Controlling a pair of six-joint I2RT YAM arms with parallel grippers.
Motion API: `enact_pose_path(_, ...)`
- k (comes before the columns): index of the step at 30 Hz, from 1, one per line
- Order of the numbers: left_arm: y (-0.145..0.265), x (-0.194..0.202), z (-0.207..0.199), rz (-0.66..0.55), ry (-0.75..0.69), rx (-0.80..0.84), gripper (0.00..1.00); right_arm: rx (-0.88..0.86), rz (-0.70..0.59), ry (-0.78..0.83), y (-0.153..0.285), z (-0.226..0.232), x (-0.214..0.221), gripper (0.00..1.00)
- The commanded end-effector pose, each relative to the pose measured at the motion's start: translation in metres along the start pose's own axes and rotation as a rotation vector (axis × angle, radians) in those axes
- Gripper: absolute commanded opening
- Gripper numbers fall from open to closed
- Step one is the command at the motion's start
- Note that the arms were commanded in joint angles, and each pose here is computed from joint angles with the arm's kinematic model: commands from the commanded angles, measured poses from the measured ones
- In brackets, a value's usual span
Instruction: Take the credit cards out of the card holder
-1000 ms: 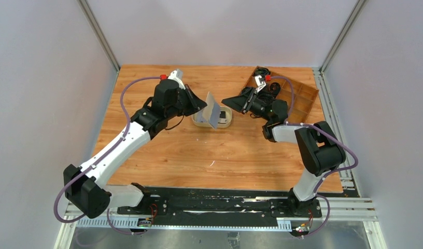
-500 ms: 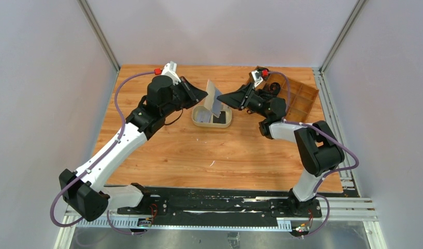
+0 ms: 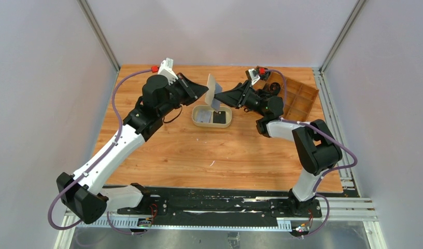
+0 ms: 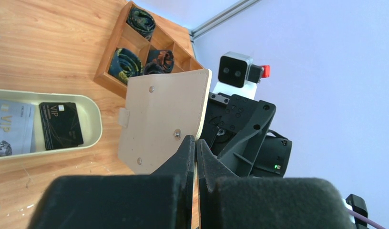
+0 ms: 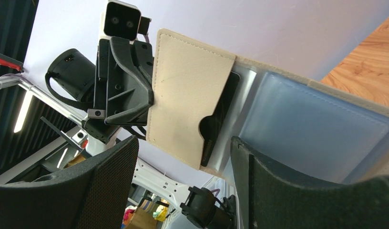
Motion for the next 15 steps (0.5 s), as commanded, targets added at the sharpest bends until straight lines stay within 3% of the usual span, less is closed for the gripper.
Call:
enact_pose_path(1, 0.012, -0.012, -0.028, -0.042, -0.003, 0.110, 0.00, -0.051, -0.018, 0.045, -0.003, 0.006, 0.000, 0.74)
enact_pose_path(15, 0.009, -0.009, -0.024, -0.032, 0.006, 0.112, 0.00, -0.121, -0.005, 0.076, -0.016, 0.023, -0.010, 0.74)
Point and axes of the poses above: each gripper's point midway between its finger pads, its own y axis back along the fingers, its own z axis along the line the jaws close on, x = y × z, the point moved 9 cm from there along y, back along the fingers, and after that the axes turned 13 degrees about y, right-handed, at the moved point
